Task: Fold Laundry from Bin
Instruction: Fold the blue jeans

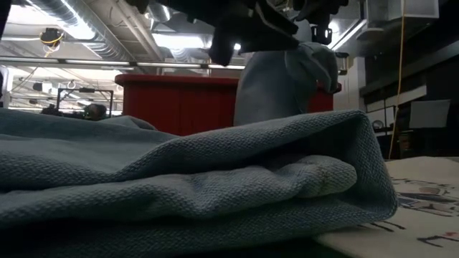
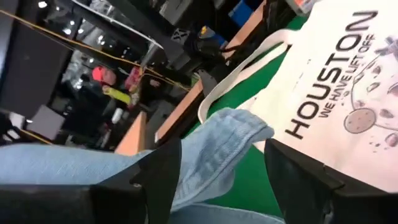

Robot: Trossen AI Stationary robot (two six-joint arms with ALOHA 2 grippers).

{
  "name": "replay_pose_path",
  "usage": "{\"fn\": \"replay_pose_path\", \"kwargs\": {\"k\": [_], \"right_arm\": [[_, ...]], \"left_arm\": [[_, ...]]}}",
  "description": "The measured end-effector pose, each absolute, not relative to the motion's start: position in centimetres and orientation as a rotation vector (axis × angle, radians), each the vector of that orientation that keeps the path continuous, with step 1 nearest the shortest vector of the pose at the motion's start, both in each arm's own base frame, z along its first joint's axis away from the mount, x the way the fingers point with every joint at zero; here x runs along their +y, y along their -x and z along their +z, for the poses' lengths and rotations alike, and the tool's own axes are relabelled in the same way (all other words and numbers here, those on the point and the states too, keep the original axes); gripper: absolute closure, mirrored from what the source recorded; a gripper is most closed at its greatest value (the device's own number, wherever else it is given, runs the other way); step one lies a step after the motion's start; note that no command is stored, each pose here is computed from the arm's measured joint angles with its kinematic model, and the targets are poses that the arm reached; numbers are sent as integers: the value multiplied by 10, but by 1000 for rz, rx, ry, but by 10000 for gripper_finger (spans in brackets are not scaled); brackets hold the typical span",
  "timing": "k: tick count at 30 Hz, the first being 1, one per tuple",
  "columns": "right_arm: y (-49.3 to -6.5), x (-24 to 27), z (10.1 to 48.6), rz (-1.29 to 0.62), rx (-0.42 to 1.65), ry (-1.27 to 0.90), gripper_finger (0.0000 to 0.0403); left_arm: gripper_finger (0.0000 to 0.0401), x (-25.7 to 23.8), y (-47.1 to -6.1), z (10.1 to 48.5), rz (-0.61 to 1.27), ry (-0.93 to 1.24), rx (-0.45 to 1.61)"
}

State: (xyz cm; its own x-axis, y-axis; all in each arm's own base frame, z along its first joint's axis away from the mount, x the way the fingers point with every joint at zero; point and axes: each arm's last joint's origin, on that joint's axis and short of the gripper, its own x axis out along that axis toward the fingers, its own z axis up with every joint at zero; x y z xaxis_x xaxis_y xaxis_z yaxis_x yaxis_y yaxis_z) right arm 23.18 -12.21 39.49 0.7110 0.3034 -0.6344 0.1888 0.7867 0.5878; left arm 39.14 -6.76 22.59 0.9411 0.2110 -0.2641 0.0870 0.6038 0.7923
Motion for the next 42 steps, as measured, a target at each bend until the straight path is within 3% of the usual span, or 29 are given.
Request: {"fn": "replay_pose_path", "kwargs": {"k": [5, 9, 20, 33, 42], "right_arm": [[-232, -122, 395, 69, 793, -681, 386], [-232, -122, 395, 69, 793, -681, 386], [-232, -122, 395, 69, 793, -680, 386], [-231, -124, 393, -12, 815, -637, 380], [-230, -124, 392, -11, 830, -581, 271]], "left_arm": [[179, -64, -399, 220, 144, -993, 328], [206, -68, -398, 220, 124, -986, 319], [389, -74, -399, 228, 184, -819, 226], [399, -69, -399, 229, 242, -627, 203], [400, -74, -397, 231, 262, -585, 198]]}}
